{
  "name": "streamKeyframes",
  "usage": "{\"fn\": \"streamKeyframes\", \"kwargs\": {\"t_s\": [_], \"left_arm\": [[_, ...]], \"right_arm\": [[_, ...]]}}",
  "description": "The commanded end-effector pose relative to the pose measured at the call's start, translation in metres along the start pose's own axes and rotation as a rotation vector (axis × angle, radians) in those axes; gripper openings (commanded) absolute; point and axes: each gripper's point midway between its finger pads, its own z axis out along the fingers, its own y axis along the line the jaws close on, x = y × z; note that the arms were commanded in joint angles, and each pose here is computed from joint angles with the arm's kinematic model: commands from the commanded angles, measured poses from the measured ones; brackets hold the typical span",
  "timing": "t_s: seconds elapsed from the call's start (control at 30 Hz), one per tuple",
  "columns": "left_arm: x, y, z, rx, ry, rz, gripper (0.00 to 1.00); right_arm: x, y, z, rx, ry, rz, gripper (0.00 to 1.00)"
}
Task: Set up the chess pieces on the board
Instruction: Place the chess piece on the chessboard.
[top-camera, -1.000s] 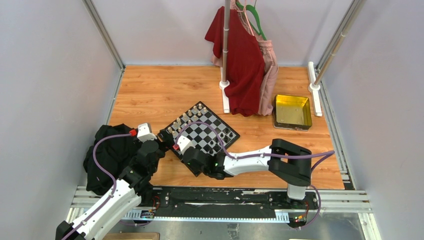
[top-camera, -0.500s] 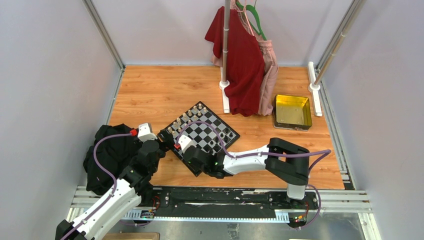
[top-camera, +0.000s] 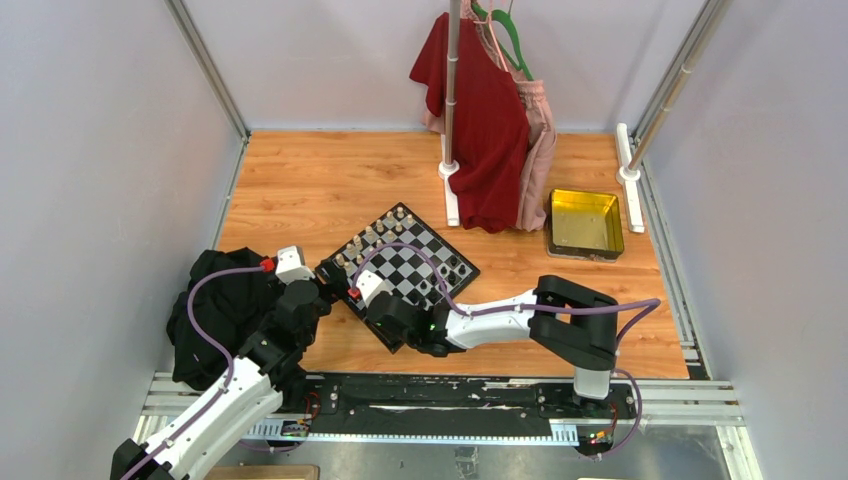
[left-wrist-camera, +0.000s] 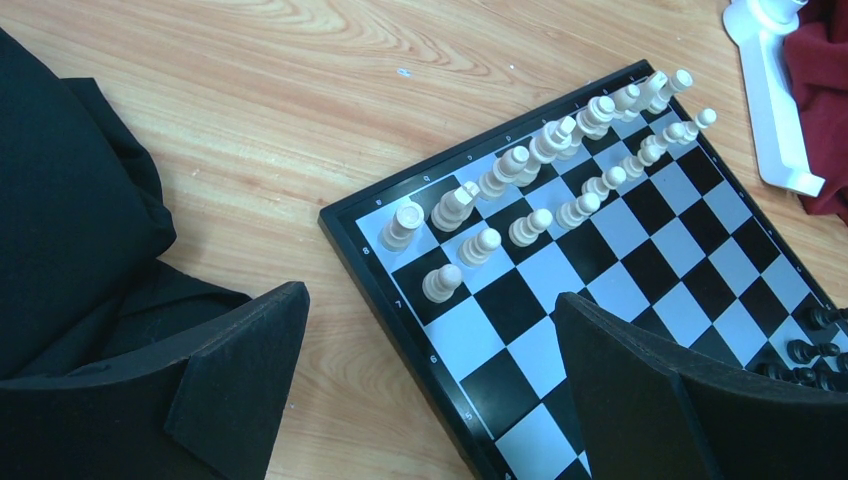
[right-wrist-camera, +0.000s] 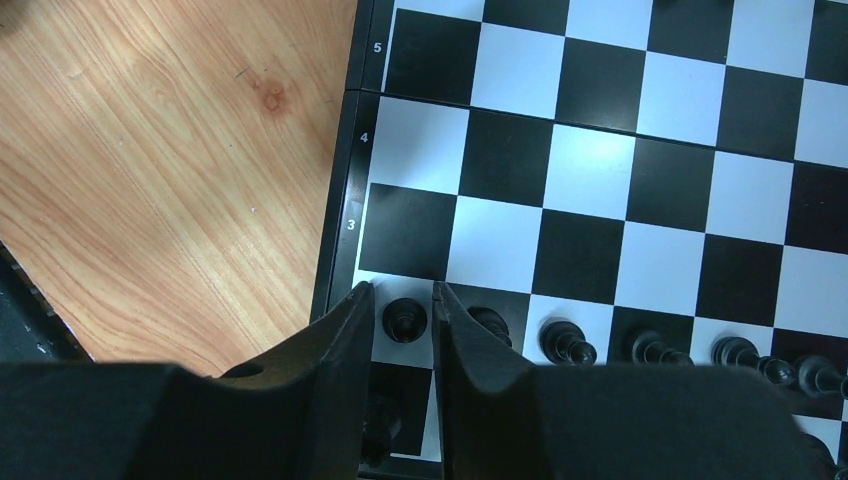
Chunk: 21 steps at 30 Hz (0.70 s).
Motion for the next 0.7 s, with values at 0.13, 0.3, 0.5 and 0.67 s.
{"fn": "streamKeyframes", "kwargs": {"t_s": [0.13,0.3,0.5,0.67], "left_arm": [[-0.003,-0.003,0.001,0.007,-0.019,-0.01,1.0],[-0.003,-0.002,0.001,0.006,-0.019,-0.01,1.0],[-0.003,-0.002,0.001,0.004,-0.019,-0.009,1.0],[-0.003,-0.002,0.001,0.0,-0.018,-0.008,1.0]], "right_arm": [[-0.02,-0.002,-0.005,-0.013,-0.027,-0.019,0.32],[-0.034,-0.001,-0.012,-0.025,-0.052,-0.022,0.32],[-0.056,-0.004,-0.034,-0.033,-0.102,-0.014,0.32],[-0.072,-0.019,-0.06,0.011,-0.161,-0.008,0.31]]}}
